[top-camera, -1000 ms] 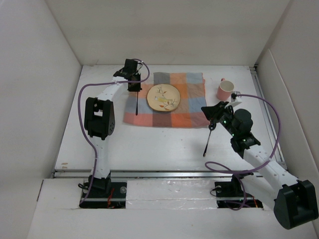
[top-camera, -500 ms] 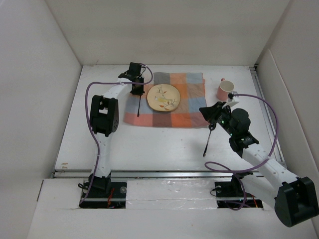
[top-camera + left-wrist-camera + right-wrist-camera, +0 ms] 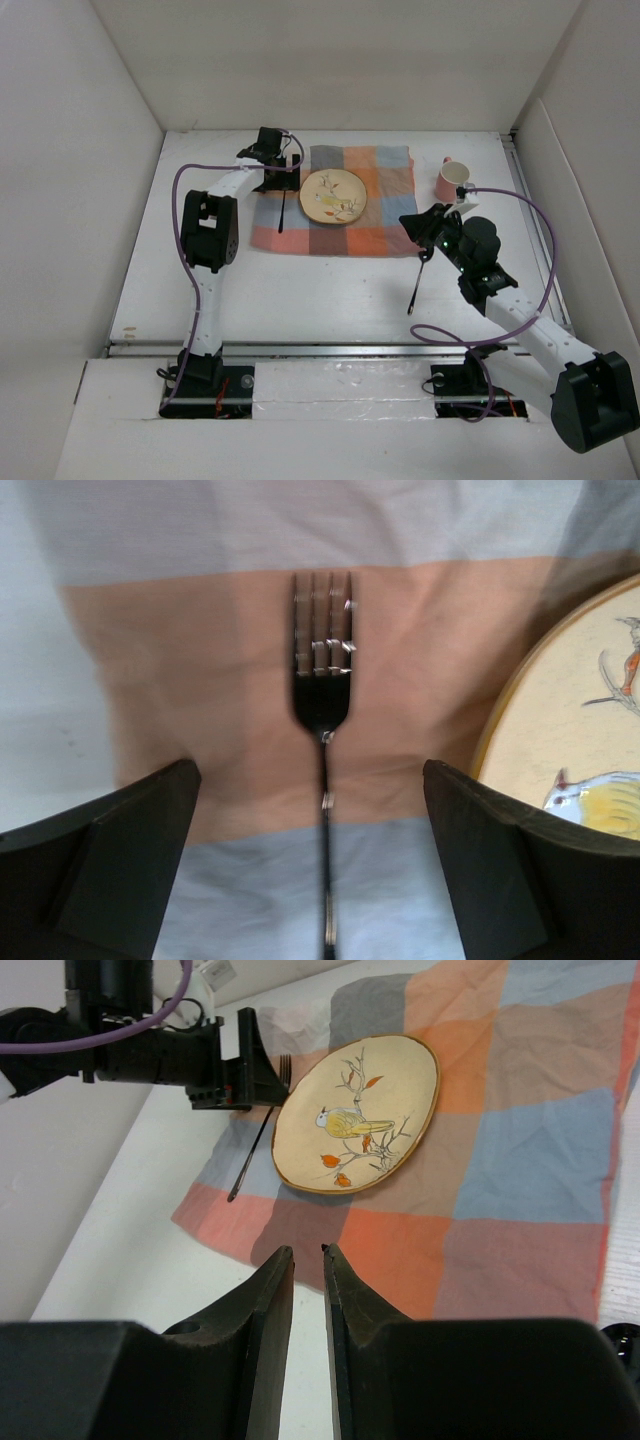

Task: Set the dinner table for one person

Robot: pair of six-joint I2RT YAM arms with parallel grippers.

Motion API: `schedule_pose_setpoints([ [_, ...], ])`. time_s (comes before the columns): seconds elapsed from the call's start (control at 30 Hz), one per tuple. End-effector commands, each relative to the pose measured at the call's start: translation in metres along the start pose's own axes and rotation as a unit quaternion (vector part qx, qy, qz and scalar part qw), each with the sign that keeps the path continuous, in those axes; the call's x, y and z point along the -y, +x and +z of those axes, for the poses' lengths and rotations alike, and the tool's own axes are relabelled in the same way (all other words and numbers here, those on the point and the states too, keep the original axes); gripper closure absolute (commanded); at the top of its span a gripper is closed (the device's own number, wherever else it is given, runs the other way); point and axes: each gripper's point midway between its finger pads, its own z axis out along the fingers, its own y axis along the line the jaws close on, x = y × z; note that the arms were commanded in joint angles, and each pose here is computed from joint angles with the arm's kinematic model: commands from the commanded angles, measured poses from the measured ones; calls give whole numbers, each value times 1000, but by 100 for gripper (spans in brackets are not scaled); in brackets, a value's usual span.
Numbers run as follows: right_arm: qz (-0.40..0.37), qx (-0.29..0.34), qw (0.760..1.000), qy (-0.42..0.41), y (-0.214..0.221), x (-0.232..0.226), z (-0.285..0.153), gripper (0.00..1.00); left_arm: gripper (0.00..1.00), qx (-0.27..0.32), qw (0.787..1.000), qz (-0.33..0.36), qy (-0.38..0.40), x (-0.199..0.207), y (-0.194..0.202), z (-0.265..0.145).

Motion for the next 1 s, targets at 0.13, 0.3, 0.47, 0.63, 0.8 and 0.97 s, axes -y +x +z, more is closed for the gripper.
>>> schedule_pose_setpoints([
  [0.13, -13, 28, 999, 15, -19, -8, 4, 94, 1, 194, 978, -21, 71, 45, -84, -152],
  [0.3, -10, -6, 992, 123, 10, 31, -14, 100, 1, 346, 921, -38, 175, 74, -81, -310],
  [0.47, -13, -61, 971, 231, 53, 79, -61, 81, 1, 394, 884, -43, 247, 81, -28, -399],
  [0.63, 41, -90, 964, 248, 78, 86, -73, 63, 81, 422, 856, -7, 297, 67, 43, -459],
  [0.8, 64, -160, 936, 306, 113, 109, -68, 66, 100, 436, 835, 15, 335, 62, 97, -483],
  [0.97, 48, -191, 911, 363, 114, 129, -43, 69, 100, 461, 823, 22, 330, 51, 117, -486],
])
